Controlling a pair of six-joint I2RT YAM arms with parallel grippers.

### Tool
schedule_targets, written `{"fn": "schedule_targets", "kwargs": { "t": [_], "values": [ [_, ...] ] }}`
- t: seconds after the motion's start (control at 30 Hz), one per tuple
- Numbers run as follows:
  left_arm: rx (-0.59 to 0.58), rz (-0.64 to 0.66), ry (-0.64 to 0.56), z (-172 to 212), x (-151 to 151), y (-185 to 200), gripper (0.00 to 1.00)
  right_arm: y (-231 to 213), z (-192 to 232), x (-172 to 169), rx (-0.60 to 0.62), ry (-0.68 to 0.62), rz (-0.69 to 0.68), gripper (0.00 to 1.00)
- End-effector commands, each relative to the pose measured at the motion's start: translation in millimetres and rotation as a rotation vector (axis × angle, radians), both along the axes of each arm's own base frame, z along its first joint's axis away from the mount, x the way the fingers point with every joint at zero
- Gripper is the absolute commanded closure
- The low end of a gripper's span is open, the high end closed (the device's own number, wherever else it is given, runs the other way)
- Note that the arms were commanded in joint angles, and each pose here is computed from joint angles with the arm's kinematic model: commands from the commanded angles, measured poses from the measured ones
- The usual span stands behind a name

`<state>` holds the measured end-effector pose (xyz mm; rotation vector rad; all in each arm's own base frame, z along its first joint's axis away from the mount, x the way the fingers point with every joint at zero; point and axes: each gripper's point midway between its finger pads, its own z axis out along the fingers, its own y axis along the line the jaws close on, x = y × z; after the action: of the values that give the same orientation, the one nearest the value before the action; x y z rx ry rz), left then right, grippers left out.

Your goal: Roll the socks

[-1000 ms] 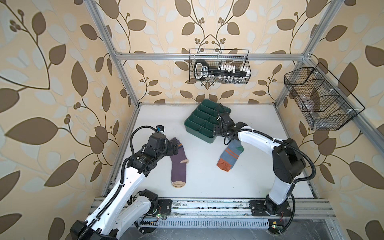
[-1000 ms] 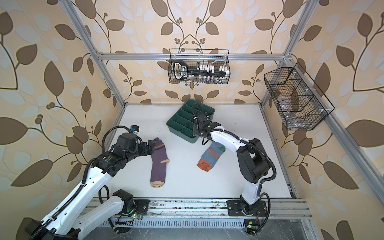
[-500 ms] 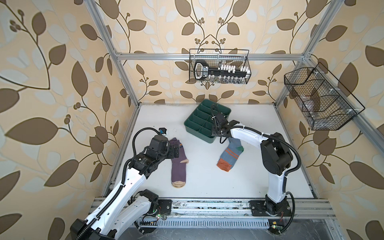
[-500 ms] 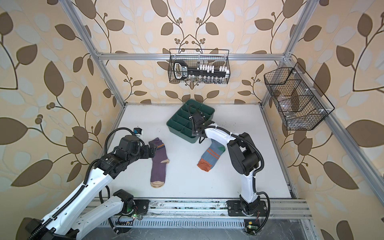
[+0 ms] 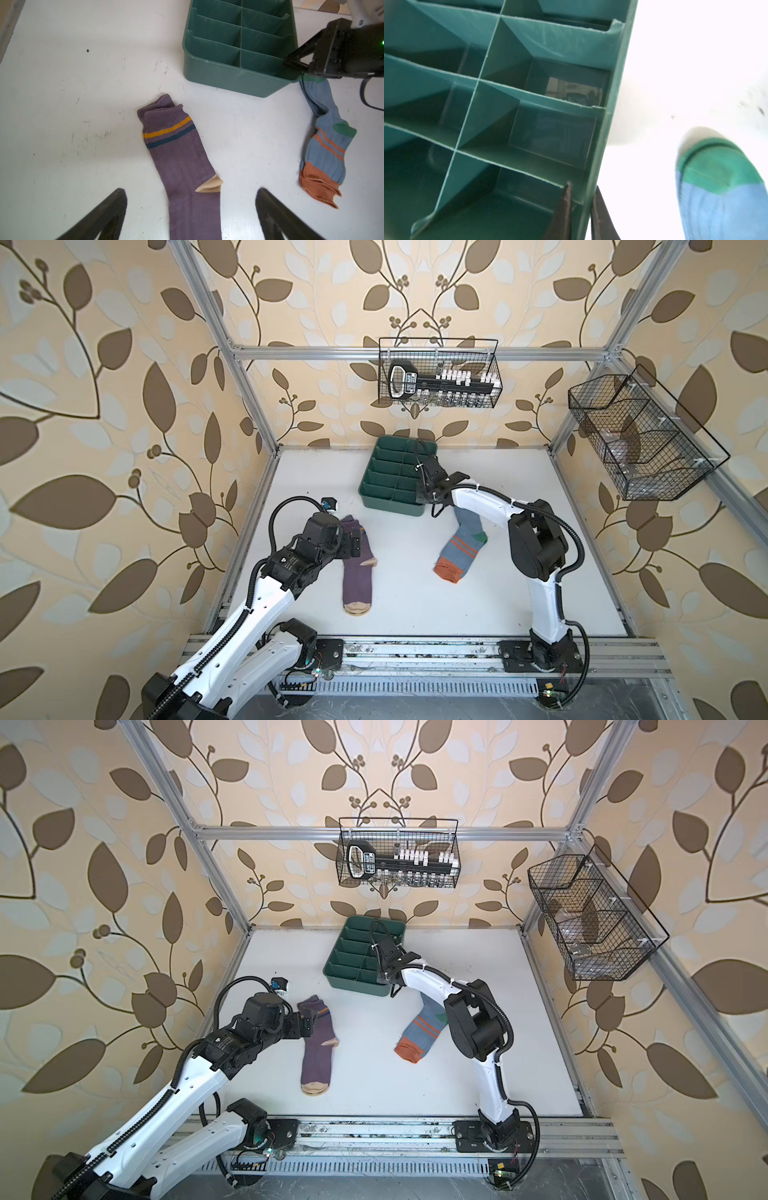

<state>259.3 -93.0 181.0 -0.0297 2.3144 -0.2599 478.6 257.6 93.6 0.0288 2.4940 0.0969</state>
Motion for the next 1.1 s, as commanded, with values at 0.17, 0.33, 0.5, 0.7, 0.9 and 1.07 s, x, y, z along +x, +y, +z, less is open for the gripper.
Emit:
{"fn": "schedule_targets", "kwargs": {
  "t": [0.17, 0.33, 0.5, 0.7, 0.9, 1.07],
  "values": [
    [0.03, -0.006, -0.027, -2.6, 3.2, -0.7, 0.01, 30.9, -20.5, -16.0, -0.15, 0.051, 0.159, 0.92],
    [0.028, -0.011, -0.028, -2.2, 2.4, -2.2, 0.01, 49.9, -20.5, -16.6, -0.161, 0.041, 0.21, 0.93],
    [0.024, -0.012, -0.03, -1.8, 2.3, -2.7, 0.01, 65.3, -19.2, -17.6, -0.155, 0.036, 0.242, 0.93],
    [0.019, -0.016, -0.032, -1.0, 1.6, -3.8, 0.01, 80.6, -21.1, -20.6, -0.14, 0.04, 0.281, 0.92],
    [0.018, -0.014, -0.031, -1.3, 1.8, -3.9, 0.01, 86.7, -21.1, -22.3, -0.14, 0.048, 0.296, 0.84],
    [0.015, -0.026, -0.029, -0.9, 1.4, -5.8, 0.01, 91.7, 21.9, -24.4, -0.089, 0.008, 0.319, 0.51]
  ]
}}
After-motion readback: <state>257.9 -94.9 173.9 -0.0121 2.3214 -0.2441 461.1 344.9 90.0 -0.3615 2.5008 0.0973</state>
